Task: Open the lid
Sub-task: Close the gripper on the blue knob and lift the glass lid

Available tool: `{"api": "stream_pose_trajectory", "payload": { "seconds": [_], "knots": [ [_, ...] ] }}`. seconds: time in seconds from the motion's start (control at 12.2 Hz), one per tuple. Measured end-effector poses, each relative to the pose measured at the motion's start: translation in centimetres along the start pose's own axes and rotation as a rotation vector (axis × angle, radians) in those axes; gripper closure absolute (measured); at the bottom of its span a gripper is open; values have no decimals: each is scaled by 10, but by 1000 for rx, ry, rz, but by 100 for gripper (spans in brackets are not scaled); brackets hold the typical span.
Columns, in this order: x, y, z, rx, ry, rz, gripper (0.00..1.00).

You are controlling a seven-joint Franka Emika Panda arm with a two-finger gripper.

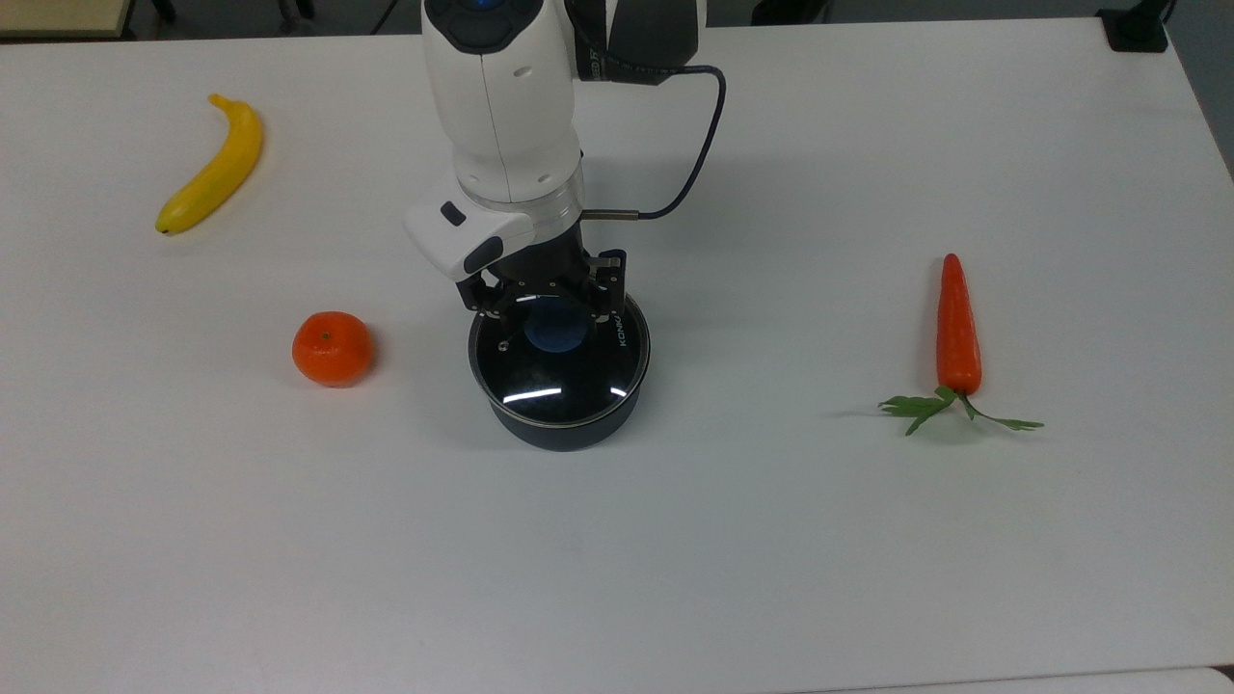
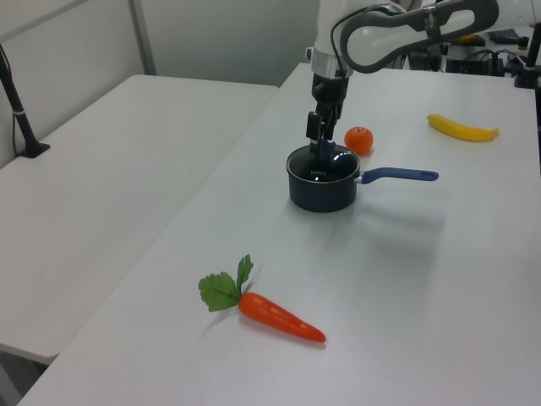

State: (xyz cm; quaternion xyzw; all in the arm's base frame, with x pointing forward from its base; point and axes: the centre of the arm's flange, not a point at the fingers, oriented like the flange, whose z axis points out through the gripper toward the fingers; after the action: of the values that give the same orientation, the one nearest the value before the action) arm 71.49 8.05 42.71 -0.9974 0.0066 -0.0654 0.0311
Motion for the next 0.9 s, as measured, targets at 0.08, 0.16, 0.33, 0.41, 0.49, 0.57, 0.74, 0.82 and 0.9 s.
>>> {"api": "stream_pose_trajectory", "payload": {
  "seconds": [0.08,0.16,0.33,0.41,0.49,0.57,0.74,0.82,0.9],
  "knots": [
    [0,-1,1,1,-1,-1,26],
    [0,-2,1,2,-2,6,27],
    [0,-4,1,3,-2,19,33],
    [0,-4,1,3,-1,22,35],
    [0,-5,1,4,-1,25,35],
    [0,-5,1,4,-1,26,35],
    [0,-5,0,5,0,26,35],
    [0,-5,-1,5,1,27,35],
    [0,-5,-4,6,1,27,35]
  ]
}}
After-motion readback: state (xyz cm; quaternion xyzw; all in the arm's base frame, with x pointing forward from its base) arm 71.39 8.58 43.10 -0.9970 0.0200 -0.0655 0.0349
